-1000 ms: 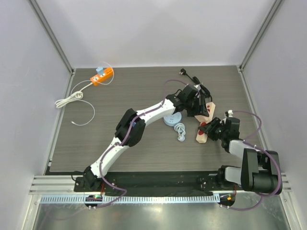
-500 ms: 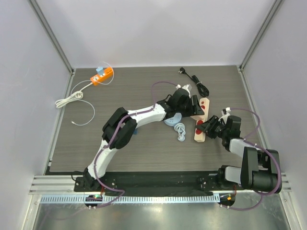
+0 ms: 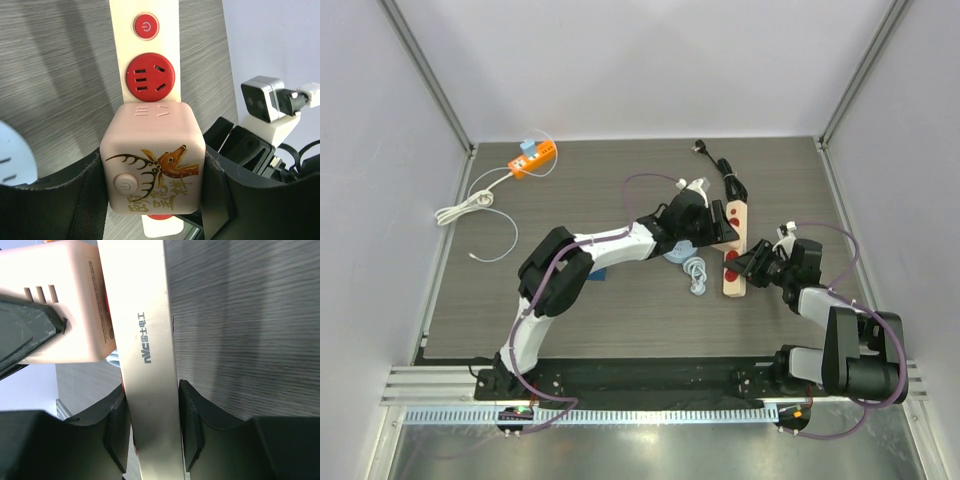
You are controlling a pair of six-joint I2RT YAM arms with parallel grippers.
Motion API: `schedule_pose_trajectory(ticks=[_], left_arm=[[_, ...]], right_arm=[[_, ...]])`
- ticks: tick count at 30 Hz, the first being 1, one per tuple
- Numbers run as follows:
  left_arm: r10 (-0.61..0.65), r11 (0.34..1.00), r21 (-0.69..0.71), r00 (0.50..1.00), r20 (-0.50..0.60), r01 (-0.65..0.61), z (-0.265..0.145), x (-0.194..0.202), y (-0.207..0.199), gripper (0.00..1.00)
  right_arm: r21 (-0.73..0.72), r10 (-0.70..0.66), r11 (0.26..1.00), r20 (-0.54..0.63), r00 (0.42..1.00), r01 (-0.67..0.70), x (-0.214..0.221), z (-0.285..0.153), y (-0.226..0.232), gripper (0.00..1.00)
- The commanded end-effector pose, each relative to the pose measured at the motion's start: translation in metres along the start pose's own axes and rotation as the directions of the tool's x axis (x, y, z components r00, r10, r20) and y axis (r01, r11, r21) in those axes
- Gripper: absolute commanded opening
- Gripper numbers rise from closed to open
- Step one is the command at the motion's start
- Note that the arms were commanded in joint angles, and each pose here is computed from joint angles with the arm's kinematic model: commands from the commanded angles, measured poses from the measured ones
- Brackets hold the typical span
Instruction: Pull the plug off the socket
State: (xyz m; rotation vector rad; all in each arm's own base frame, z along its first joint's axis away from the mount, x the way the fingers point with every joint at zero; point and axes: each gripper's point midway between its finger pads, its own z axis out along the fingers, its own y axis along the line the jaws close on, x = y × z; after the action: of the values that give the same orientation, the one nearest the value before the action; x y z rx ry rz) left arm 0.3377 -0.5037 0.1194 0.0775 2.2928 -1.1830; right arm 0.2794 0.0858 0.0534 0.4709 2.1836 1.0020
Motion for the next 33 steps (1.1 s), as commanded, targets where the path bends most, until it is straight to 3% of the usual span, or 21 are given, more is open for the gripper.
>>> schedule_pose_trajectory(ticks=[1, 4, 10, 15, 22, 24, 25, 27, 29, 33], left_arm=[[0.156, 0.976, 0.125, 0.97, 0.186, -0.181, -0.079, -0.07, -0.076, 0.0], [0.193, 0.98, 0.016, 0.965, 0.176, -0.199, -0.086, -0.07, -0.064, 0.0], [0.145, 0.989, -0.029, 0.985, 0.093, -0.143, -0.065, -0.059, -0.069, 0.0], [0.121, 0.984, -0.143, 0.988, 0.091, -0.107, -0.058, -0.059, -0.061, 0.0], [0.111, 0.984, -0.151, 0.99, 0.083, -0.098, -0.063, -0.06, -0.064, 0.0], [0.13, 0.985, -0.129, 0.988, 0.085, -0.118, -0.068, -0.063, -0.066, 0.0], [0.136, 0.99, -0.048, 0.989, 0.05, -0.134, -0.07, -0.056, -0.077, 0.0], [0.149, 0.982, 0.098, 0.981, 0.121, -0.161, -0.08, -0.063, -0.093, 0.0], [0.155, 0.969, 0.168, 0.977, 0.149, -0.179, -0.086, -0.059, -0.09, 0.0], [0.149, 0.964, 0.19, 0.969, 0.199, -0.188, -0.106, -0.064, -0.085, 0.0]], right_arm=[[0.306, 0.106, 0.936, 0.232, 0.967, -0.176, -0.041, -0.011, -0.065, 0.01], [0.327, 0.071, 0.932, 0.252, 0.965, -0.154, -0.045, -0.014, -0.065, 0.01], [0.411, -0.085, 0.912, 0.245, 0.966, -0.024, -0.044, -0.008, -0.048, 0.01], [0.431, -0.113, 0.902, 0.249, 0.962, -0.006, -0.045, -0.008, -0.045, 0.01], [0.446, -0.132, 0.895, 0.244, 0.961, 0.009, -0.045, -0.006, -0.045, 0.01], [0.436, -0.132, 0.9, 0.247, 0.96, 0.011, -0.046, -0.006, -0.043, 0.01], [0.42, -0.128, 0.907, 0.242, 0.962, 0.015, -0.045, -0.004, -0.04, 0.01], [0.349, -0.071, 0.937, 0.189, 0.979, 0.001, -0.033, 0.003, -0.037, 0.01], [0.31, -0.02, 0.95, 0.211, 0.977, -0.048, -0.038, -0.001, -0.043, 0.01], [0.292, -0.016, 0.955, 0.235, 0.972, -0.054, -0.042, -0.005, -0.042, 0.01]])
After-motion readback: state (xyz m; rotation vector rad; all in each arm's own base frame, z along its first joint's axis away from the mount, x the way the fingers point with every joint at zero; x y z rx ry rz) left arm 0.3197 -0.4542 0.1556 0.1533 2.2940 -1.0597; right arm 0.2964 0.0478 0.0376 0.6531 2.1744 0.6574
